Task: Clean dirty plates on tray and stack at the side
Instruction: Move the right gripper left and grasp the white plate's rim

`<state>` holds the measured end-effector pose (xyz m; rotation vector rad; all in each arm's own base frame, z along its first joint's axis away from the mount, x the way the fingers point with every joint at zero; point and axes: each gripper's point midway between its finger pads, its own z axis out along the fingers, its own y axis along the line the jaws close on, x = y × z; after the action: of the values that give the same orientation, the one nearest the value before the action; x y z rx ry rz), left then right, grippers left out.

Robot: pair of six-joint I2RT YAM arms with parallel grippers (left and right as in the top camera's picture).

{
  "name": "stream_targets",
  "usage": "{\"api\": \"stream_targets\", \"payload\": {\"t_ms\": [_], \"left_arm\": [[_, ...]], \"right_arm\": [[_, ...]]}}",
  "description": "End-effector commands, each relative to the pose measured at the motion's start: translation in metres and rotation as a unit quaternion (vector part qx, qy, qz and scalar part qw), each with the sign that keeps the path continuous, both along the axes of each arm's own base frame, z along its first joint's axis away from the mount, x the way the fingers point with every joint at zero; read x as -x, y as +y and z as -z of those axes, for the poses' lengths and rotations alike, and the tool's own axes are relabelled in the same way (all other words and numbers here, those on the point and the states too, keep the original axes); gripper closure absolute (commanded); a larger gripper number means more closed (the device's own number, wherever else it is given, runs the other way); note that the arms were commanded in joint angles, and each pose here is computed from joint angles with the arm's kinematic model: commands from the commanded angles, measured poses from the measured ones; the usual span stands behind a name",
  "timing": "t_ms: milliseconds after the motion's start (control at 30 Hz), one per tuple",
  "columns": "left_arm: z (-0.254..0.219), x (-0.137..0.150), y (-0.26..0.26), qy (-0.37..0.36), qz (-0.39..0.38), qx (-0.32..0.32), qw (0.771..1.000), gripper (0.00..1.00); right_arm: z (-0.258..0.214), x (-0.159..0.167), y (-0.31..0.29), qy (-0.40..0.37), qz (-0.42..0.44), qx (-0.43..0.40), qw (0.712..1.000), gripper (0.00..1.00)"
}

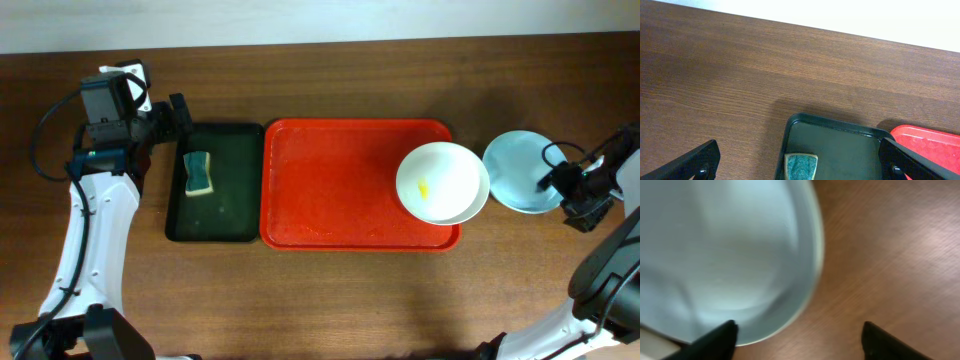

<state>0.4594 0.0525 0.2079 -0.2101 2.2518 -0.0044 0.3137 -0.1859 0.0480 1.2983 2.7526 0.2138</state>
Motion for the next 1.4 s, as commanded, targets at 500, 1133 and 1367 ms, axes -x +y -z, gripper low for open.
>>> {"api": "stream_targets", "payload": {"t_ms": [500, 1133, 1367], "left_arm": [[0.0, -0.001, -0.001, -0.001, 0.002, 0.001, 1.0, 0.01], [0.0, -0.001, -0.001, -0.001, 0.002, 0.001, 1.0, 0.01], [0.0, -0.001, -0.001, -0.001, 0.002, 0.001, 1.0, 0.01]], "right_arm": [[-0.039, -0.038, 0.092, -0.13, -0.301, -0.081, 0.941, 0.49], [-0.015, -0.049, 0.103, -0.029, -0.362, 0.052, 0.93, 0.66], [-0.003, -0.047, 0.104, -0.015, -0.353, 0.041, 0.935, 0.72]]}}
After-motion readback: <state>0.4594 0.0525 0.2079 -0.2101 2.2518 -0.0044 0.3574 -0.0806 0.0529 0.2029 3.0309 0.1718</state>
